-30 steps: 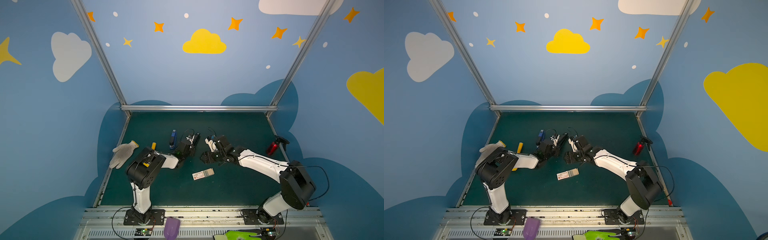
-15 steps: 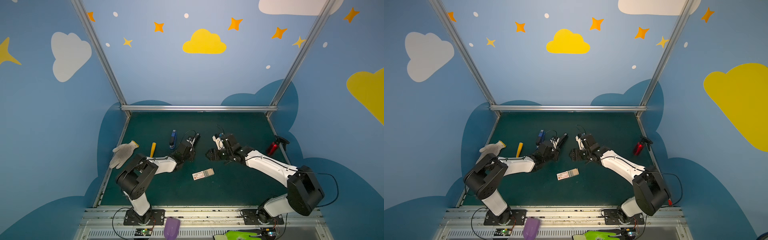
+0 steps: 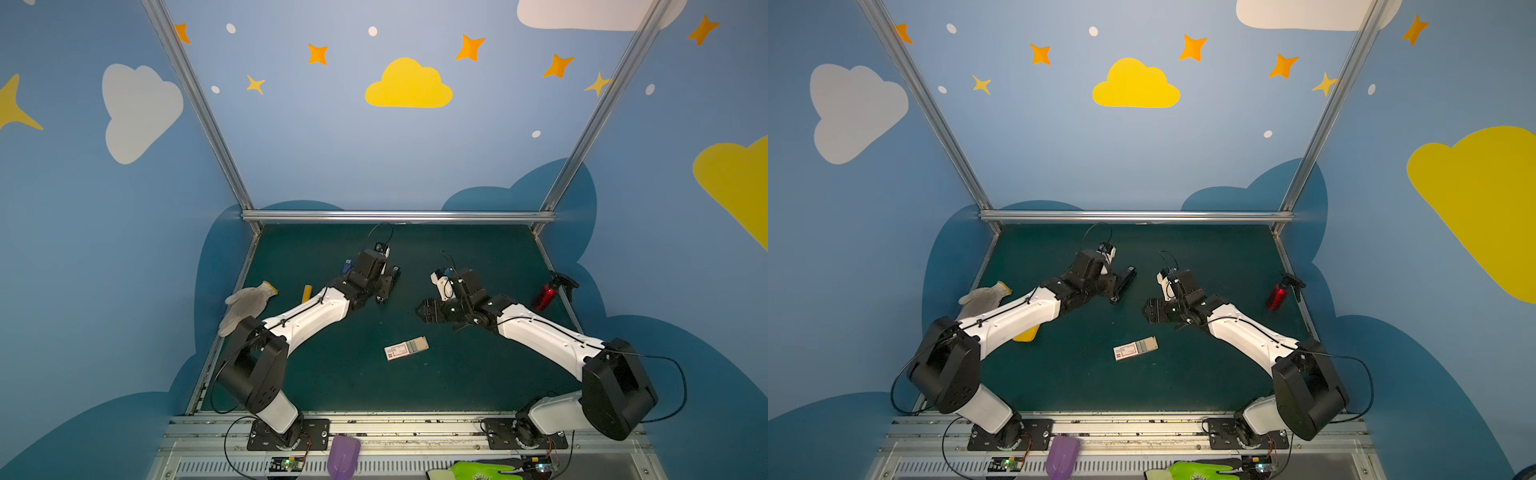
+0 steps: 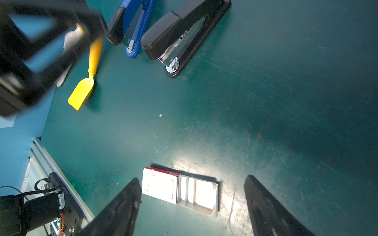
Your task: Load the staples into the stapler
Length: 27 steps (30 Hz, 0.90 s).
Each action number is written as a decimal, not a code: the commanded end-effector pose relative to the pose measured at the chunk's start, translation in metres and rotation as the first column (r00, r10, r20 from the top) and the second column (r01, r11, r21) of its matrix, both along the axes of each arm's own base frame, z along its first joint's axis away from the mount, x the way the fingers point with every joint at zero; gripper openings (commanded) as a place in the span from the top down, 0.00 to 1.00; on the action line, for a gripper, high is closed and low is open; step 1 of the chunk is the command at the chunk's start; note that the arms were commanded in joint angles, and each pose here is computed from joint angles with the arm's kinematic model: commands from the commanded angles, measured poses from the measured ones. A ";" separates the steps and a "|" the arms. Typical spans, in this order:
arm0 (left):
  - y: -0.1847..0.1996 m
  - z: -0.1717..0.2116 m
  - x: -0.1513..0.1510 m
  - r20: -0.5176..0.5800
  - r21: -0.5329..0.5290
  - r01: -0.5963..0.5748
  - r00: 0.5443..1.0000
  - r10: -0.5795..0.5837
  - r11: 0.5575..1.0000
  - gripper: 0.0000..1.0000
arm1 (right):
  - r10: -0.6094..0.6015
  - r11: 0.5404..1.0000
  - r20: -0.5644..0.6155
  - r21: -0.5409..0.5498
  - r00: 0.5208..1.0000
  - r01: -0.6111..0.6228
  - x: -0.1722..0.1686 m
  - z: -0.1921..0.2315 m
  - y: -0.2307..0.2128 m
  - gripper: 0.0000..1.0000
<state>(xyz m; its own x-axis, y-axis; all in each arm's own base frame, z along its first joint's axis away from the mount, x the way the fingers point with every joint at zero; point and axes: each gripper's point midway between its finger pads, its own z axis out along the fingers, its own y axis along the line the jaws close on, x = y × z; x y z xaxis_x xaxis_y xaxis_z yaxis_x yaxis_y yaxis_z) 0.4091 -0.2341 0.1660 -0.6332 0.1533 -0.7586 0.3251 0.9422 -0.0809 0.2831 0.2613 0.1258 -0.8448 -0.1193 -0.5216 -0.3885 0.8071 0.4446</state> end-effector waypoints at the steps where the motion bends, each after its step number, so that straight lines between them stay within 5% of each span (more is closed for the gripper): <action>1: 0.009 -0.033 -0.014 -0.229 0.054 0.021 0.973 -0.008 0.998 0.44 | -0.002 1.000 0.000 0.017 1.000 0.002 -0.005 0.008 -0.005 0.20; 9: -0.012 -0.048 -0.002 -0.387 0.022 0.106 0.918 -0.090 0.994 0.45 | -0.019 1.000 -0.019 0.015 1.000 0.019 -0.005 0.002 -0.013 0.20; 15: -0.009 -0.079 0.006 -0.465 0.103 0.110 0.884 -0.050 0.989 0.48 | -0.025 0.999 -0.029 0.021 0.999 0.026 -0.004 0.000 -0.015 0.21; 27: -0.005 -0.119 0.000 -0.536 0.149 0.117 0.844 -0.019 0.982 0.84 | -0.041 0.999 -0.043 0.030 0.998 0.042 -0.004 -0.004 -0.018 0.21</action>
